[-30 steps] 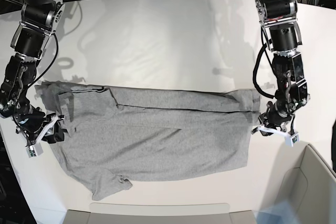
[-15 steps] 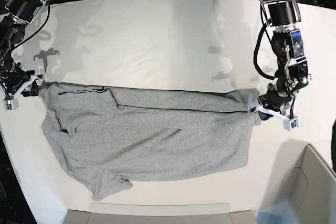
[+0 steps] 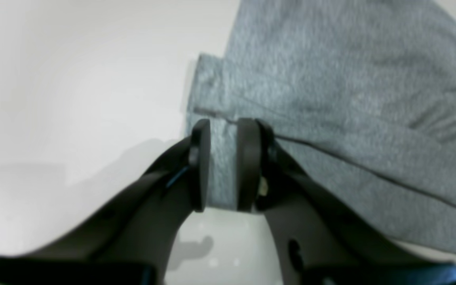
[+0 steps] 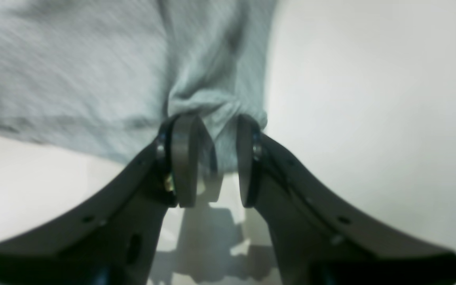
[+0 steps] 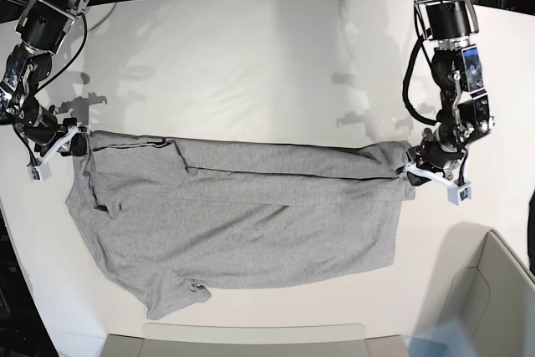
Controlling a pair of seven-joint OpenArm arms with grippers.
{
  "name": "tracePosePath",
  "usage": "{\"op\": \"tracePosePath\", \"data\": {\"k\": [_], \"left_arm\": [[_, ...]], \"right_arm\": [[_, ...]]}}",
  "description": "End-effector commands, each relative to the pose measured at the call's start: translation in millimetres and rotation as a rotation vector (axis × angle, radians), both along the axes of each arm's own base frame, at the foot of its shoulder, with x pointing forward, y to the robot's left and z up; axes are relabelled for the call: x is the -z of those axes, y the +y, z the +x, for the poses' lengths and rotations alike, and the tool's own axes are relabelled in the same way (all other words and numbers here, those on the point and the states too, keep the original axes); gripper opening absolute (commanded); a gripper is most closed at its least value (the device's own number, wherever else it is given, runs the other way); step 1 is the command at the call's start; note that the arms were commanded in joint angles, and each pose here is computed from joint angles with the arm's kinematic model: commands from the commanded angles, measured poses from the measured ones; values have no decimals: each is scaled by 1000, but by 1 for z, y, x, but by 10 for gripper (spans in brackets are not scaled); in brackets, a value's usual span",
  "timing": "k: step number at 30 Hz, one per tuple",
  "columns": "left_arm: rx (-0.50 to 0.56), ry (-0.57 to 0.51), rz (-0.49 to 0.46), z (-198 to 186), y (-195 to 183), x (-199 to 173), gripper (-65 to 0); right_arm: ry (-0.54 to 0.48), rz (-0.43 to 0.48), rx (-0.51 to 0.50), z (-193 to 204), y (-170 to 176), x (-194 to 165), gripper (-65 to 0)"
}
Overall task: Fold the T-shirt properly
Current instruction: 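Lower the folded shoulder edge onto the shirt with both grippers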
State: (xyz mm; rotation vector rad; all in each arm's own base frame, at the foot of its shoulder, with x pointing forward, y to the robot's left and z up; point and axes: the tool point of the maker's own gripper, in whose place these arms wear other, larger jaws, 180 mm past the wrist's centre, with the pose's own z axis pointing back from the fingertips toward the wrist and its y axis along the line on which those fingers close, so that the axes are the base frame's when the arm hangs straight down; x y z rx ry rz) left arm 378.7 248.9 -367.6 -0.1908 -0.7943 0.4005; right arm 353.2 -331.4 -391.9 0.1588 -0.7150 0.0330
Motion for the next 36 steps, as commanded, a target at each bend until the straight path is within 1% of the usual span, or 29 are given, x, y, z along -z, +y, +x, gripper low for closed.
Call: {"op": "tracePosePath", "data": {"k": [1, 5, 8, 11, 13, 18, 20, 22, 24, 27, 31, 36], "left_arm": [[1, -51, 15, 10, 5, -17, -515], [2, -46, 15, 9, 5, -16, -515], [3, -43, 14, 8, 5, -16, -515], [3, -43, 14, 8, 5, -16, -515], [3, -42, 14, 8, 5, -15, -515], [6, -44, 13, 9, 4, -15, -514], [9, -45, 9, 10, 3, -16, -508], [15, -51, -24, 11, 0, -17, -490], [37, -25, -56, 9, -8, -8, -484], [61, 61, -62, 1, -9, 22, -482], [25, 80, -59, 2, 0, 38, -482], [18, 85, -42, 1, 9, 37, -482]], "right_arm": [[-55, -6, 23, 12, -13, -18, -485], [-39, 14, 40, 15, -15, -11, -485], [-26, -13, 48, 13, -17, -1, -485], [8, -42, 106, 10, -26, 8, -485], [23, -51, 122, 9, -24, 12, -485], [77, -106, 43, 9, -10, 22, -485], [81, -111, 37, 8, -9, 23, -485], [83, -111, 37, 7, -9, 24, -485], [84, -112, 32, 7, -8, 24, -485], [83, -114, 30, 7, -8, 24, -485], [83, -114, 29, 7, -8, 24, -485], [95, -114, 30, 2, -8, 28, -485]]}}
